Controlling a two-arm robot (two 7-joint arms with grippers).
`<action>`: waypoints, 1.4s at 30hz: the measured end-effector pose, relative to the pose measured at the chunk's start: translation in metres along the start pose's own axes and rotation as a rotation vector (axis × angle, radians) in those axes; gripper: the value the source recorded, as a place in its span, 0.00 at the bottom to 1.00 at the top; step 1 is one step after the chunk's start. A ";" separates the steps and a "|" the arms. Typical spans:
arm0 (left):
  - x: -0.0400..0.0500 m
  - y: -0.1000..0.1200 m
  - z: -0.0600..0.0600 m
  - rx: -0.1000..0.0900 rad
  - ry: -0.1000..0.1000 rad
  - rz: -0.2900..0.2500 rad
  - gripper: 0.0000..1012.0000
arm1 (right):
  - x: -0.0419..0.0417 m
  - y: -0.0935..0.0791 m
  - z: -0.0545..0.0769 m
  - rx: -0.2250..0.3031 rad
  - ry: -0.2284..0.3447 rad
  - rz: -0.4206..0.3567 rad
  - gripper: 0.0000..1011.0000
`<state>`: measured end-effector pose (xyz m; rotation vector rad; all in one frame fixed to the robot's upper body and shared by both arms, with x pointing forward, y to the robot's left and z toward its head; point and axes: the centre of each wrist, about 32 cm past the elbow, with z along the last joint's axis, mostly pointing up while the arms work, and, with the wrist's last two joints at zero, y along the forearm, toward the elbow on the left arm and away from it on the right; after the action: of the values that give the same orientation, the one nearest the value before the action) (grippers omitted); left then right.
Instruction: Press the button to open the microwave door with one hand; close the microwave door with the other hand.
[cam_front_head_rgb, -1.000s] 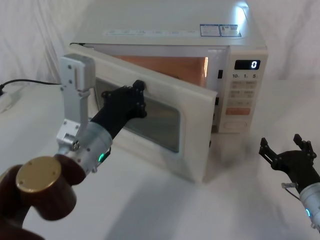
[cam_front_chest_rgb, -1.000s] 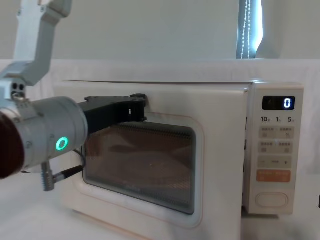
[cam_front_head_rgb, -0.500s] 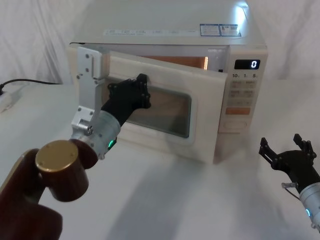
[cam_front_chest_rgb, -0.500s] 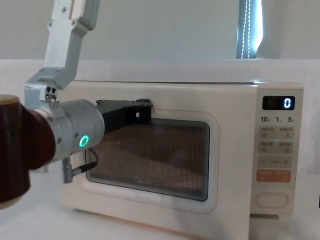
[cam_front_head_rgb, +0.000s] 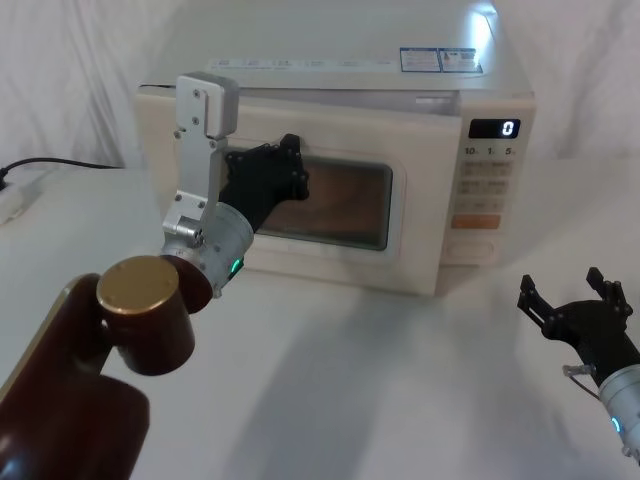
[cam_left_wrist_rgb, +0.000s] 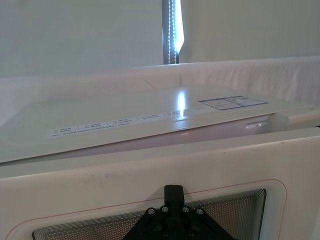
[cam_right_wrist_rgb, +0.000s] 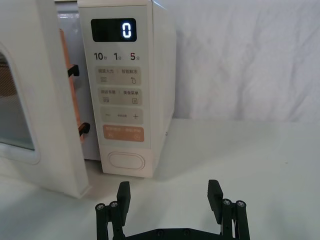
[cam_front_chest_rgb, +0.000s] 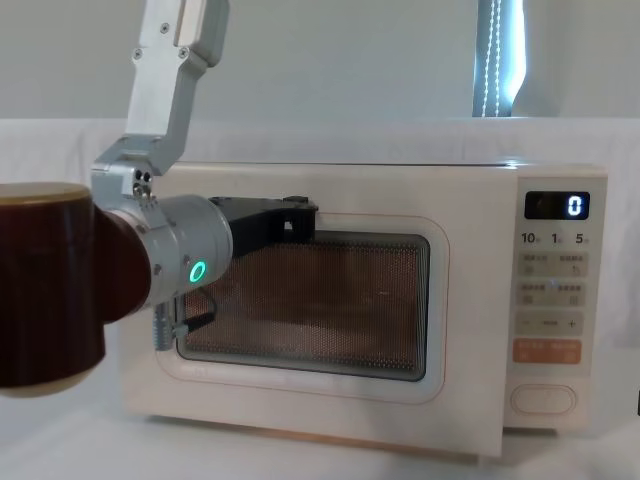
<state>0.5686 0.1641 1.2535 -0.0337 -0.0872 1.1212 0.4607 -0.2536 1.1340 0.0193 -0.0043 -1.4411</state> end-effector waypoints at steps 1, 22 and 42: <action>-0.0001 -0.002 0.000 0.000 0.001 0.002 0.00 | 0.0000 0.000 0.000 0.000 0.000 0.000 0.99; 0.0009 -0.016 0.001 -0.003 0.010 0.028 0.00 | 0.0000 0.000 0.000 0.000 0.000 0.000 0.99; 0.0025 -0.023 0.000 0.003 0.016 0.043 0.00 | 0.0000 0.000 0.000 0.000 0.000 0.000 0.99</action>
<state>0.5900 0.1566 1.2550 -0.0419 -0.0713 1.1640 0.4607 -0.2536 1.1340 0.0192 -0.0043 -1.4411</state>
